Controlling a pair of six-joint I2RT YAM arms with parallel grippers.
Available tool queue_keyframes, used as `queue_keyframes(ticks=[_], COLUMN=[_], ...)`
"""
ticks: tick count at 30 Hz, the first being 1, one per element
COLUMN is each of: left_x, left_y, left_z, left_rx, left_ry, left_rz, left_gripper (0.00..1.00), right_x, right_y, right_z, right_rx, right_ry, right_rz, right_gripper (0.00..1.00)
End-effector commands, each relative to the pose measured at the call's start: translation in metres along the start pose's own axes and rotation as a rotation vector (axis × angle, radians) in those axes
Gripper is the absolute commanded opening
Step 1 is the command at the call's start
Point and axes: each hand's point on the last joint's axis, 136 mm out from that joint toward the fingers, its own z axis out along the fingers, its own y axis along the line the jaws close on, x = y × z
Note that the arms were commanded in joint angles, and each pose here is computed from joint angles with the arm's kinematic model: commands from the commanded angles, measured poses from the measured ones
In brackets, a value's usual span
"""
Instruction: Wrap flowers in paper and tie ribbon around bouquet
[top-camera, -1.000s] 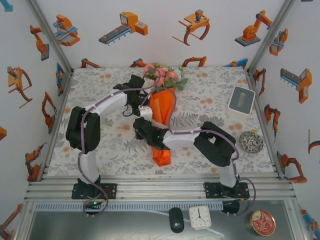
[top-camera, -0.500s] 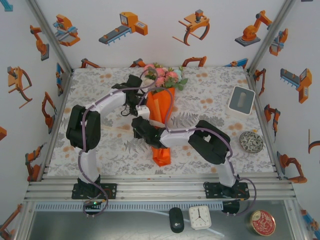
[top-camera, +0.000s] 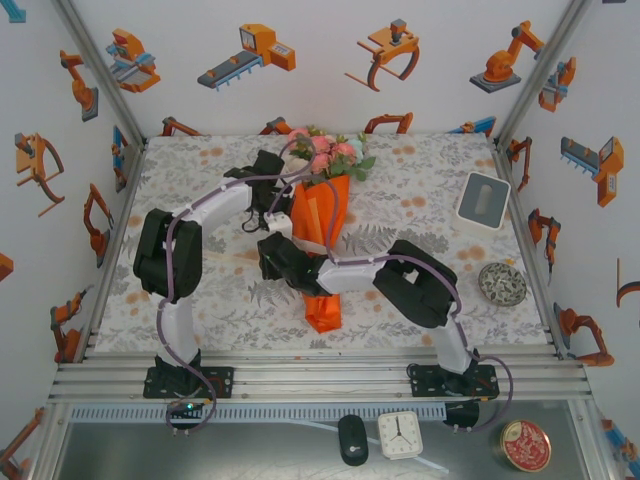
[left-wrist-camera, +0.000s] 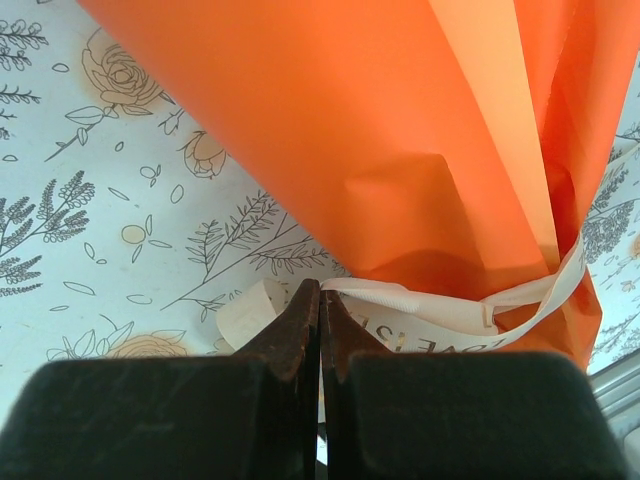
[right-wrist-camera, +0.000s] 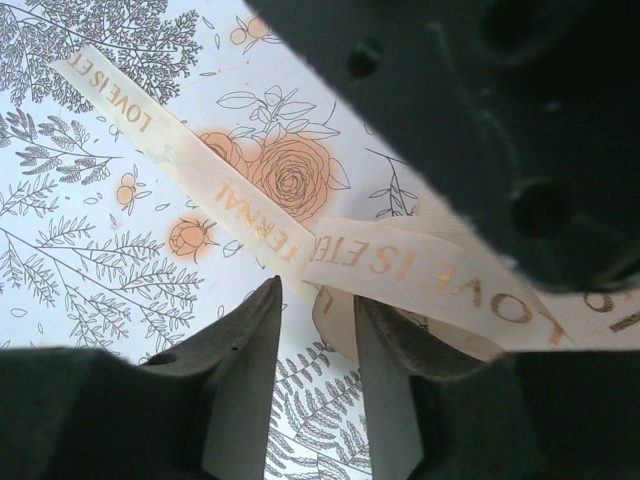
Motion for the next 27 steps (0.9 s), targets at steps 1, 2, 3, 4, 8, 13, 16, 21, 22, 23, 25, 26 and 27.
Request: queue_keyframes(ticks=[1,2,3,4,8,13,16,21,22,23,25,26,27], left_x=[-0.004,-0.005,-0.004,-0.004,-0.004,-0.004,-0.004,-0.003,-0.002,-0.003,-0.003,-0.003,-0.004], left_y=[-0.029,-0.029,-0.030,-0.029,-0.029,-0.029,-0.029,-0.028,-0.027,-0.027,-0.025,-0.024,-0.024], left_z=[-0.010,-0.011,-0.011,-0.010,-0.010,-0.011,-0.011,-0.010,-0.010,-0.011,-0.012,-0.013,-0.014], left_rx=[0.091,0.091,0.091,0.089,0.090,0.092,0.090,0.087,0.085,0.083,0.080,0.080,0.083], left_ry=[0.002,0.000,0.002,0.002,0.002,0.002,0.003,0.005,0.005,0.004,0.003,0.002,-0.001], left_rz=[0.005,0.006,0.007,0.007,0.006,0.006,0.005,0.004,0.003,0.004,0.003,0.001,0.000], left_gripper=[0.07,0.07,0.07,0.07,0.07,0.07,0.07,0.07,0.07,0.07,0.07,0.07,0.07], right_x=[0.033,0.033,0.033,0.033,0.033,0.037,0.041,0.049,0.049,0.047,0.045,0.044,0.042], right_y=[-0.003,-0.003,-0.004,-0.005,-0.007,-0.008,-0.008,-0.010,-0.011,-0.011,-0.010,-0.009,-0.008], right_z=[0.014,0.014,0.013,0.012,0.002,-0.004,-0.003,0.001,0.001,0.000,-0.004,-0.007,-0.010], right_rx=[-0.014,-0.012,-0.011,-0.009,-0.010,-0.016,-0.024,-0.014,-0.013,-0.014,-0.018,-0.023,-0.029], right_ry=[0.119,0.118,0.119,0.121,0.125,0.146,0.155,0.179,0.177,0.171,0.167,0.166,0.164], right_rz=[-0.027,-0.025,-0.021,-0.018,-0.009,-0.018,-0.027,-0.028,-0.027,-0.026,-0.024,-0.021,-0.016], right_gripper=[0.30,0.28,0.28,0.28,0.30,0.37,0.34,0.25,0.23,0.22,0.18,0.17,0.16])
